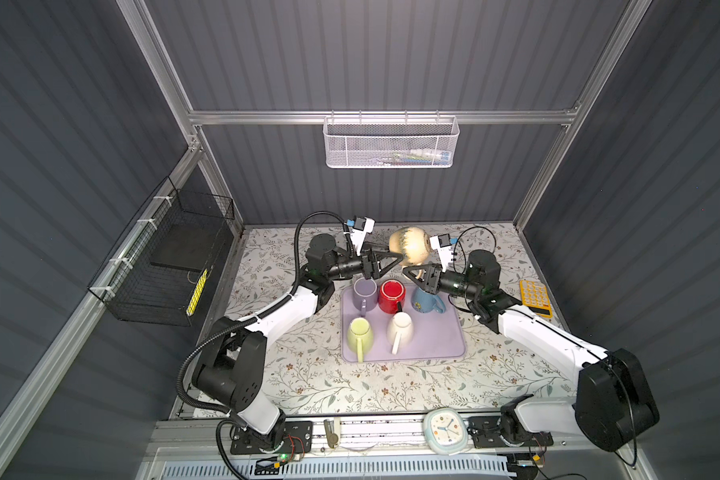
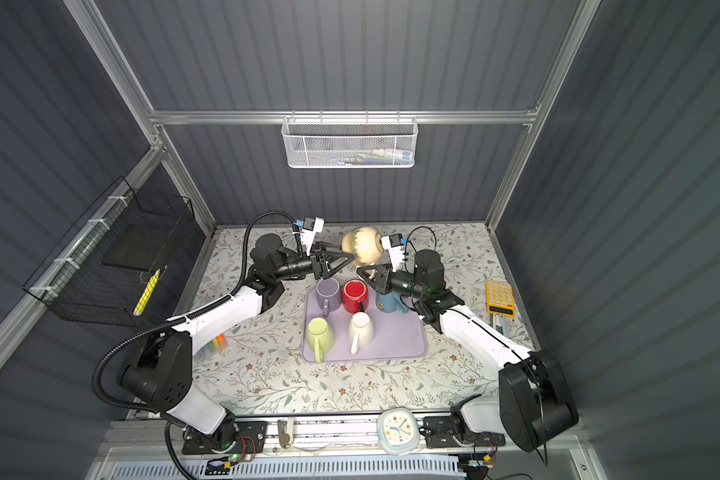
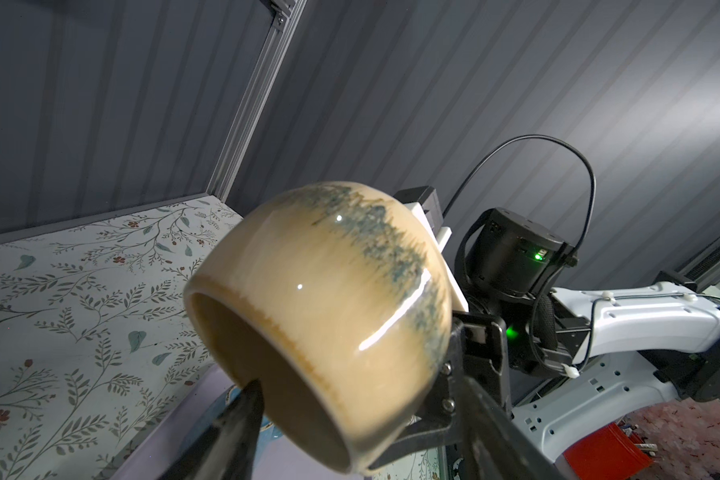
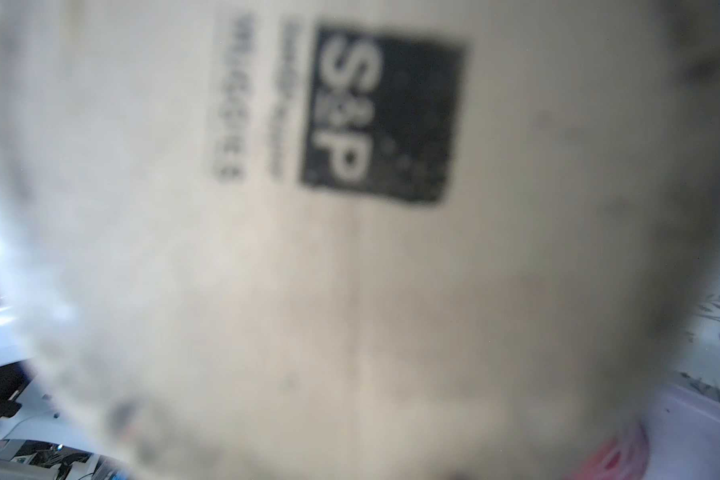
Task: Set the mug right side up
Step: 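Close the left gripper on the beige mug held by the right gripper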
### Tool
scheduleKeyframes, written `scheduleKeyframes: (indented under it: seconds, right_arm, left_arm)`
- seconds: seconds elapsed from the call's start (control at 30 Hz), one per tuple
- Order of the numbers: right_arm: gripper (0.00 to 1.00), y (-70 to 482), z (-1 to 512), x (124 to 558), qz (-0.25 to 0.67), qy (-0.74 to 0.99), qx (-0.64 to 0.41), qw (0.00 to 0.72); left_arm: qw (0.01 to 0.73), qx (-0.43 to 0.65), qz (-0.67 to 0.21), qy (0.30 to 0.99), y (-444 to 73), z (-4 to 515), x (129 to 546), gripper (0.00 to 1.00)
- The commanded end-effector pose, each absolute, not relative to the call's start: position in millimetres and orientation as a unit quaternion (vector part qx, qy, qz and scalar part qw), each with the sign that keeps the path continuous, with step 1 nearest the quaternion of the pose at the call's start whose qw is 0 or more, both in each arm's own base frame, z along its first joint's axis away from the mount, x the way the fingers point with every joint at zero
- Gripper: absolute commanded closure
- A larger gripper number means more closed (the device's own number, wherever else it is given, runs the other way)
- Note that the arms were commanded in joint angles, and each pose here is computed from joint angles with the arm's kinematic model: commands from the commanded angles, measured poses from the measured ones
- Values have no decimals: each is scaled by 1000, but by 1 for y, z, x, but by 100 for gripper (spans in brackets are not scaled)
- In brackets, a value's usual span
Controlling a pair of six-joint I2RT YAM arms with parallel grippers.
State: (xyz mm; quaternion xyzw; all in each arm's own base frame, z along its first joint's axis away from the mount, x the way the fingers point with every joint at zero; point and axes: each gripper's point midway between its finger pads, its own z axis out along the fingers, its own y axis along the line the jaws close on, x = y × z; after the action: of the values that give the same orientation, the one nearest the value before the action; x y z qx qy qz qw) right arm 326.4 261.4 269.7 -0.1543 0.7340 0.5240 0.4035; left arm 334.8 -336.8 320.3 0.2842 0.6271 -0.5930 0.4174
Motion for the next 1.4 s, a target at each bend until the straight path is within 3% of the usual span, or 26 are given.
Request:
scheduleKeyframes:
  seconds: [0.0,0.37,0.63,0.8,1.37]
  right_arm:
    - [100,268,316,324,544,671,-196,463]
    - [100,273,319,328,558,659,-198,464]
    - [100,276,320,327,562,654,-200,466]
    - [98,276,318,328,562,655,-196,465]
    - [88,281,324,329,585,638,-198,461]
  left_arm:
    - [422,295,-612,600,-342,337,330,27]
    - [418,298,-639,573,-344,351,325,32]
    - [410,301,-655,559,-345,356,322,49]
    - [408,300,-661,554,-345,358,321,52]
    - [400,306,-681,532,-346,366,318,75]
